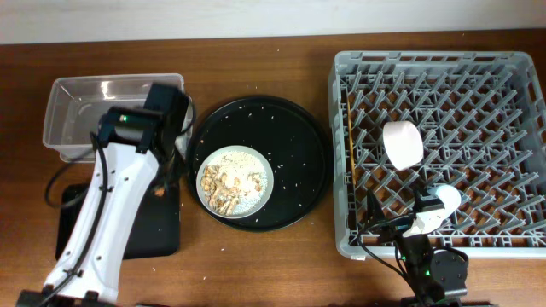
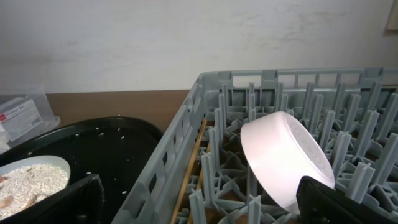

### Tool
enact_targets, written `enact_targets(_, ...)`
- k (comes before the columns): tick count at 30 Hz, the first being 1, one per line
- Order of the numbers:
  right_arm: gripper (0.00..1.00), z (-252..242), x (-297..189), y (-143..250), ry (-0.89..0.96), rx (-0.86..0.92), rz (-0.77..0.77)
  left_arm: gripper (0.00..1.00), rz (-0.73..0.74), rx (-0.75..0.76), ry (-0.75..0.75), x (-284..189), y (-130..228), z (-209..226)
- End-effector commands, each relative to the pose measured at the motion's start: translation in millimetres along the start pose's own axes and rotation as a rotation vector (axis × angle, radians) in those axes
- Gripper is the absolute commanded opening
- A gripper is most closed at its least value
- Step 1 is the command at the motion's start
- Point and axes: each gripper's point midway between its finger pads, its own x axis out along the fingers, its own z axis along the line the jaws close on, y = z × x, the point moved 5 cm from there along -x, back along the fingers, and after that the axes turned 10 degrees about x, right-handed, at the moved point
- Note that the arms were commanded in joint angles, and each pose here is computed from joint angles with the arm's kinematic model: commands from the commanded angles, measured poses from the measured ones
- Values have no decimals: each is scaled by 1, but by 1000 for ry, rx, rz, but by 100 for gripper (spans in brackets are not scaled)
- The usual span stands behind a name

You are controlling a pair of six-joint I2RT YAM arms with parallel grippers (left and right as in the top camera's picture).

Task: Sort waste into correct bins and load items into the dishwasher rack
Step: 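Pick the carrot with the left gripper and place it on the black tray, then grasp the white plate with the left gripper and tip food onto black tray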

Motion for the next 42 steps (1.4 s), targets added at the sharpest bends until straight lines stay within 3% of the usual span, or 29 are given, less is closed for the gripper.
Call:
enact_targets(1, 98, -1, 0, 2, 2, 7, 1, 20, 69, -257, -8, 55, 30, 37)
enact_targets(2, 98, -1, 0, 2, 2, 7, 1, 20, 104, -358, 28, 84, 35, 46)
enact_targets(6, 98, -1, 0, 2, 2, 7, 1, 28, 124, -527, 179, 137, 39, 49)
enact_targets(8, 98, -1, 0, 2, 2, 7, 1, 40, 171, -541, 271, 134, 43, 41)
enact_targets(10, 98, -1, 0, 2, 1, 7, 2, 41, 167, -462, 412, 117, 34, 28)
enact_targets(13, 98, -1, 0, 2, 1, 7, 2, 46, 35, -177, 503, 71, 9, 4)
enact_targets(15, 98, -1, 0, 2, 2, 7, 1, 55, -126, 235, 577, 33, 7, -47)
enact_targets(18, 98, -1, 0, 2, 2, 7, 1, 58, -282, 660, 550, 12, 39, -132)
enact_targets(23, 98, -1, 0, 2, 2, 7, 1, 58, -249, 894, 441, 50, 81, -204)
enact_targets(25, 98, -1, 0, 2, 2, 7, 1, 54, -213, 908, 382, 71, 83, -209)
enact_targets(31, 98, -1, 0, 2, 2, 7, 1, 23, -118, 1025, 392, 107, 98, -226)
enact_targets(35, 98, -1, 0, 2, 2, 7, 1, 14, -141, 1093, 389, 109, 97, -229)
enact_targets(37, 98, -1, 0, 2, 1, 7, 2, 1, -178, 1090, 366, 108, 92, -230)
enact_targets(42, 98, -1, 0, 2, 2, 7, 1, 0, -240, 1095, 353, 97, 79, -237)
